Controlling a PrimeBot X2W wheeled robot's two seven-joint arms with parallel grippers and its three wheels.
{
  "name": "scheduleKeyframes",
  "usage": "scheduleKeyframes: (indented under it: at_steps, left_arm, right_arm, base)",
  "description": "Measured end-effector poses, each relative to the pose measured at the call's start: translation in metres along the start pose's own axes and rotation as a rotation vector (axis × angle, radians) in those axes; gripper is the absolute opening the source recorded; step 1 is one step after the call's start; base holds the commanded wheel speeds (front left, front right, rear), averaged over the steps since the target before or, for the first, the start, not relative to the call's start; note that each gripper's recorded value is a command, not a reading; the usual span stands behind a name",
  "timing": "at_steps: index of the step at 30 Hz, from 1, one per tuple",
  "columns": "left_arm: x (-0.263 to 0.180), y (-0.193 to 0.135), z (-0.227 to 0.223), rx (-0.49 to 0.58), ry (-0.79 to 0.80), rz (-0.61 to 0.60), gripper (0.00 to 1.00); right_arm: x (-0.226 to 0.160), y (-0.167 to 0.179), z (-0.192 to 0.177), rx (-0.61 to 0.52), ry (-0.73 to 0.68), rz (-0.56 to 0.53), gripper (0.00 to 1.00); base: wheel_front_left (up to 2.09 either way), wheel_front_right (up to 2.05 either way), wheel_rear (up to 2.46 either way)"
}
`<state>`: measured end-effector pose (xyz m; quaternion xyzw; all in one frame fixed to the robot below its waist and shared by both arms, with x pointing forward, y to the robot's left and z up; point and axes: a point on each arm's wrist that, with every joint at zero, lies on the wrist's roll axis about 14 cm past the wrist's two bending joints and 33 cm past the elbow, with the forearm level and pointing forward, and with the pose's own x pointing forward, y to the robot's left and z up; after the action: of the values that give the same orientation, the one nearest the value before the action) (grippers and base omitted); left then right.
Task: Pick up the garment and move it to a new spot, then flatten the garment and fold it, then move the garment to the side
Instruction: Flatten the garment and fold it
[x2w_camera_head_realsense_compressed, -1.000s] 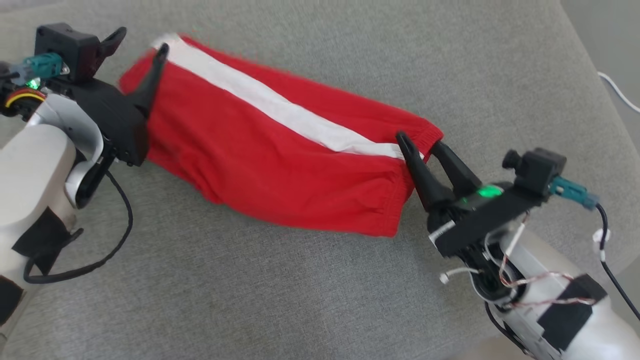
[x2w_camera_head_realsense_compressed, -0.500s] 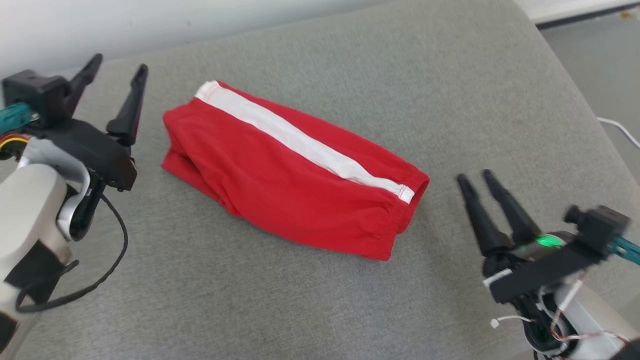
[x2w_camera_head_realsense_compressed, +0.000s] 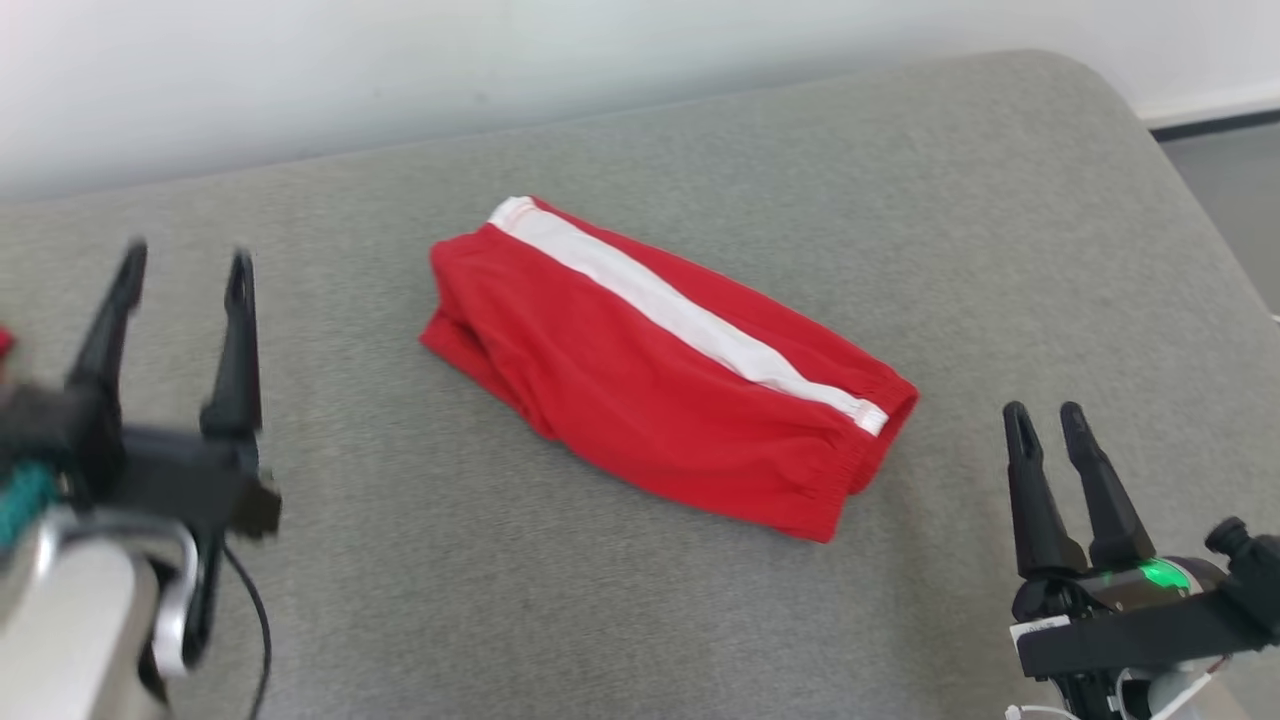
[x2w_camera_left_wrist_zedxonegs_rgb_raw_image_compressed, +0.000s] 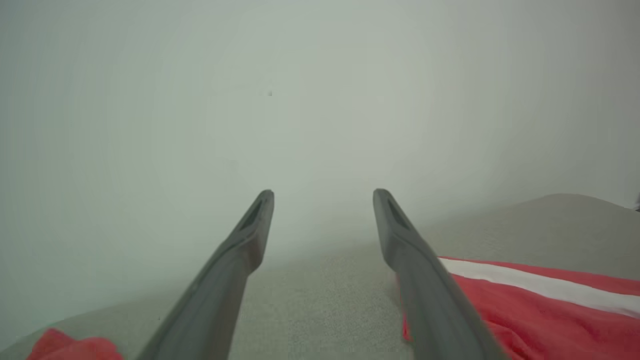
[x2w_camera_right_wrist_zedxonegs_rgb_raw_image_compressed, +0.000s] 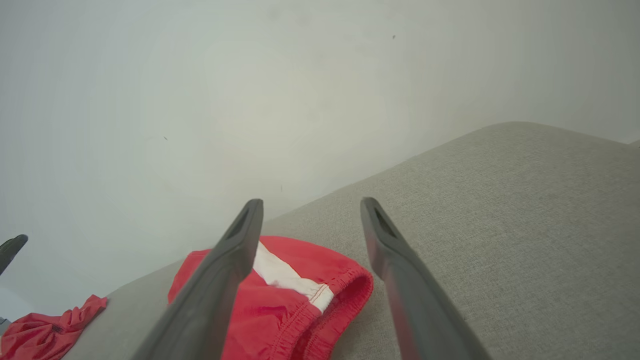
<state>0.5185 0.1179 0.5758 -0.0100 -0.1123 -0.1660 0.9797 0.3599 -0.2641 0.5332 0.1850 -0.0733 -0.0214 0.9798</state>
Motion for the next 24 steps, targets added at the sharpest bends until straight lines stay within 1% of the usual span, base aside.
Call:
scheduleKeyframes:
  at_steps: [5,8,14,20,24]
  left_arm:
    - [-0.04,0.018,0.006,-0.004,-0.022,0.124,1.0]
    - [-0.064,0.028,0.006,0.037,-0.018,0.184,1.0]
    - [-0.1,0.041,0.003,0.052,0.004,0.279,1.0]
    - [-0.13,0.037,-0.019,0.038,0.084,0.276,1.0]
    - [-0.122,0.031,-0.021,0.031,0.081,0.234,1.0]
  right_arm:
    - [0.002,0.015,0.002,-0.055,-0.021,0.039,1.0]
    - [0.002,0.023,0.002,-0.083,-0.033,0.056,1.0]
    - [0.001,0.034,-0.003,-0.086,-0.039,0.06,1.0]
    - [-0.001,0.043,-0.01,-0.083,-0.028,0.072,1.0]
    - [0.0,0.043,-0.014,-0.088,-0.019,0.074,1.0]
  base:
    - [0.0,0.0,0.0]
    - [0.0,0.0,0.0]
    - [0.0,0.0,0.0]
    - [0.0,0.0,0.0]
    - [0.0,0.0,0.0]
